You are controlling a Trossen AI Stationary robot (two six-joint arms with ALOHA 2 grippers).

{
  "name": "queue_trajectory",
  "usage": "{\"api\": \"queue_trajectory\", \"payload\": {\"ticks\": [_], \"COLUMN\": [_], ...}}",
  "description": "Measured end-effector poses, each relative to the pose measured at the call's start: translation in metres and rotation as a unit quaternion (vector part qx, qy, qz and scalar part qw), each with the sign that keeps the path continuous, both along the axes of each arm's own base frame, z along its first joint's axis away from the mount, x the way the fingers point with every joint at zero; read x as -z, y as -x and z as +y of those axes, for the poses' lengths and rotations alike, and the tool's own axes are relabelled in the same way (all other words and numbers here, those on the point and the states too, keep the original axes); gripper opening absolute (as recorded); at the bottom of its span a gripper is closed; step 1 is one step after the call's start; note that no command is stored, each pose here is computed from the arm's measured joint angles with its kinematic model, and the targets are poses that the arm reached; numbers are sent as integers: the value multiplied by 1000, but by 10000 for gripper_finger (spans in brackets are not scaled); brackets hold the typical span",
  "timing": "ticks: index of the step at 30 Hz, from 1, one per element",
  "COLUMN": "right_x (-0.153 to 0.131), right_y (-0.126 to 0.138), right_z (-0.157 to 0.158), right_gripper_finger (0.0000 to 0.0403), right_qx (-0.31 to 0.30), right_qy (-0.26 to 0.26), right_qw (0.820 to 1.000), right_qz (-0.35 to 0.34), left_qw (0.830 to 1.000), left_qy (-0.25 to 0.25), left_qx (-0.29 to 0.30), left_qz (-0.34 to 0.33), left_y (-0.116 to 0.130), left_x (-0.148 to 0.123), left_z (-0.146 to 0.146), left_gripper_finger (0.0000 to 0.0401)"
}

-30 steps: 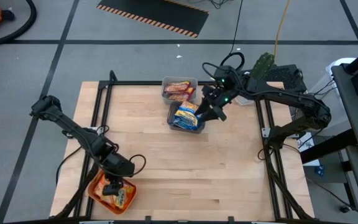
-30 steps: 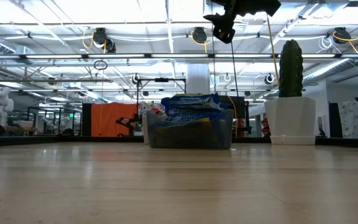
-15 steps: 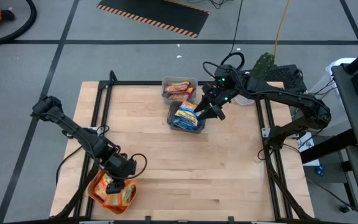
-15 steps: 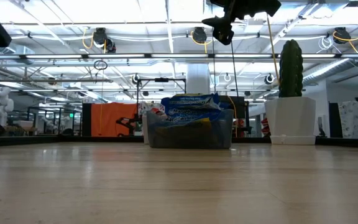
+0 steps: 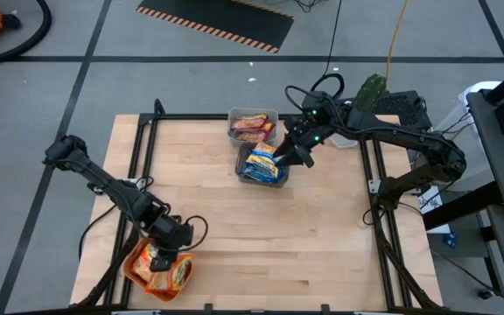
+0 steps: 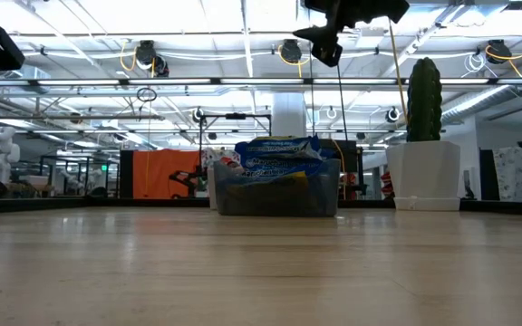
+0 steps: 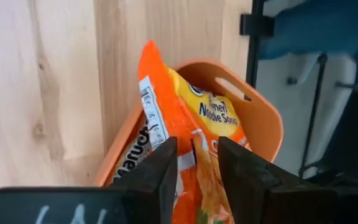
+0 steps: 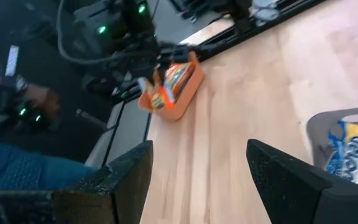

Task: Sort Maruchan noodles
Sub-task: Put the orange noodle pack into the orange bin, then return to Home Position

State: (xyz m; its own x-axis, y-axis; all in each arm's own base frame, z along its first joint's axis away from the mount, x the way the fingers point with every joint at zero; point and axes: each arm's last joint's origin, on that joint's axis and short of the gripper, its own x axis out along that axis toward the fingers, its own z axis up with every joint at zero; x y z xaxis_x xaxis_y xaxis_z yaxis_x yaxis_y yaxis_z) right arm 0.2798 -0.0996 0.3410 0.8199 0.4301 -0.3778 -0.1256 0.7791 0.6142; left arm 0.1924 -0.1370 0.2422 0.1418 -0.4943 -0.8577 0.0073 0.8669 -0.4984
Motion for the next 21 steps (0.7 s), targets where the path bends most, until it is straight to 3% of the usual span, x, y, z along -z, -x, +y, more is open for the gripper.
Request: {"api": "queue_trajectory", "payload": {"ticks": [6,10,17,21], "right_x": [-8,-14,-27,-37], "right_y": [-5,-8,-18,-25], "right_z": [-3,-4,7,19], "right_gripper_finger": [253,253,233,216], "right_qx": [42,54,112,137], "right_qy": [-18,-17,-24,-28], "right_qw": [999,997,989,980], "right_qz": [-21,-45,-94,-139], "left_qw": [997,992,963,943], "left_qy": [25,-20,-46,-75], "left_qx": [-66,-98,-186,-203], "left_qz": [-3,-80,-188,-254], "left_y": [5,12,30,44], "left_x": [-16,-31,-60,-72], "left_z": [13,28,57,67], "left_gripper_finger": [117,117,117,117]}}
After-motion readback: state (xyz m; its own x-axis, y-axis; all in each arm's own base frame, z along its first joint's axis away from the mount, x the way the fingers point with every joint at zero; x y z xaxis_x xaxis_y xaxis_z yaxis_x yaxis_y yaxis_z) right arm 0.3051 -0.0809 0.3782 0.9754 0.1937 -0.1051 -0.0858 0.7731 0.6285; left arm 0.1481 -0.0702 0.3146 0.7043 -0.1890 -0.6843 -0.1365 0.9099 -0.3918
